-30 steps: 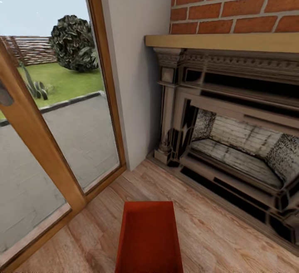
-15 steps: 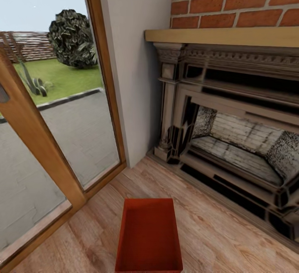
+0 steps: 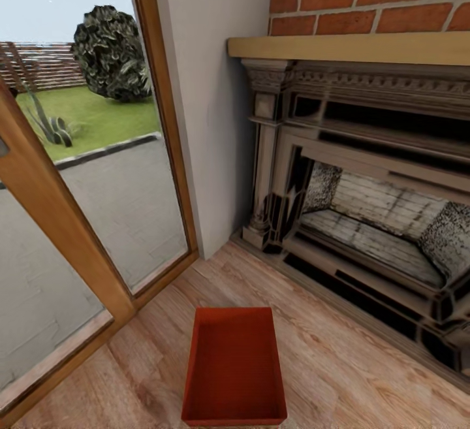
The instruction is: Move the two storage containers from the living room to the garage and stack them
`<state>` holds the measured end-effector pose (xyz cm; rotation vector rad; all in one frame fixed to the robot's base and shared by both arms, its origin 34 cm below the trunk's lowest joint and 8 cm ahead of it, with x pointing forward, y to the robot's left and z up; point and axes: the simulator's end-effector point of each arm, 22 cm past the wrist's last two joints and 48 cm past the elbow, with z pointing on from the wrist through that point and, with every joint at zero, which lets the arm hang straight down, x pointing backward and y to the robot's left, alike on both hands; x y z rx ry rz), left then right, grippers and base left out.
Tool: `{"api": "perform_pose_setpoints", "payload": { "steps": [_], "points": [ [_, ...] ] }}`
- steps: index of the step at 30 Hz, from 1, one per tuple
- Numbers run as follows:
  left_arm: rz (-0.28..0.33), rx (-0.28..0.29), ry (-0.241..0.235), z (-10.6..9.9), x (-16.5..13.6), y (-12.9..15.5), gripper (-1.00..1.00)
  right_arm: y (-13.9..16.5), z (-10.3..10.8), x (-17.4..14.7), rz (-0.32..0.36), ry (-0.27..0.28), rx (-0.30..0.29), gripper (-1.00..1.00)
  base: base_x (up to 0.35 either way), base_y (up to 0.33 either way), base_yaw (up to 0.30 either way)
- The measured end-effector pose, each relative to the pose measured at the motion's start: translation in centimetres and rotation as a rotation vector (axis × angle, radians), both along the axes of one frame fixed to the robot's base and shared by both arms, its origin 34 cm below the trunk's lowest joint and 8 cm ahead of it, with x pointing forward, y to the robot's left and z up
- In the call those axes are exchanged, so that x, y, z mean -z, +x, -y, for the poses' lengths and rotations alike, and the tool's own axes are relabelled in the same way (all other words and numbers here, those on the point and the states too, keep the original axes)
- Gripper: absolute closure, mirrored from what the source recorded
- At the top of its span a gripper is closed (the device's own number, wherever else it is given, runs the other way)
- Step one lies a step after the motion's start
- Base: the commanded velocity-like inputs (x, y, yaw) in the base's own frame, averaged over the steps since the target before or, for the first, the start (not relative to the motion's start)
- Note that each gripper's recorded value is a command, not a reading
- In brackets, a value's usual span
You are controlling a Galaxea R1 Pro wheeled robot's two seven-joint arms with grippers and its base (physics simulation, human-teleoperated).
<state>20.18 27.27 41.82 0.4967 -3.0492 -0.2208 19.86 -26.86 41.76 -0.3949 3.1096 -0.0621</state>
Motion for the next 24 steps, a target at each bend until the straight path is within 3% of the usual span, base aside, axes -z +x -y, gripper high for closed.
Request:
{"api": "perform_pose_setpoints", "payload": {
  "steps": [24],
  "points": [
    [-0.038, 0.0, 0.0, 0.0, 0.2, -1.5, -1.0, -1.5, 0.1, 0.2, -0.035, -0.002, 0.001, -1.0, 0.0, 0.0, 0.0]
  ]
}}
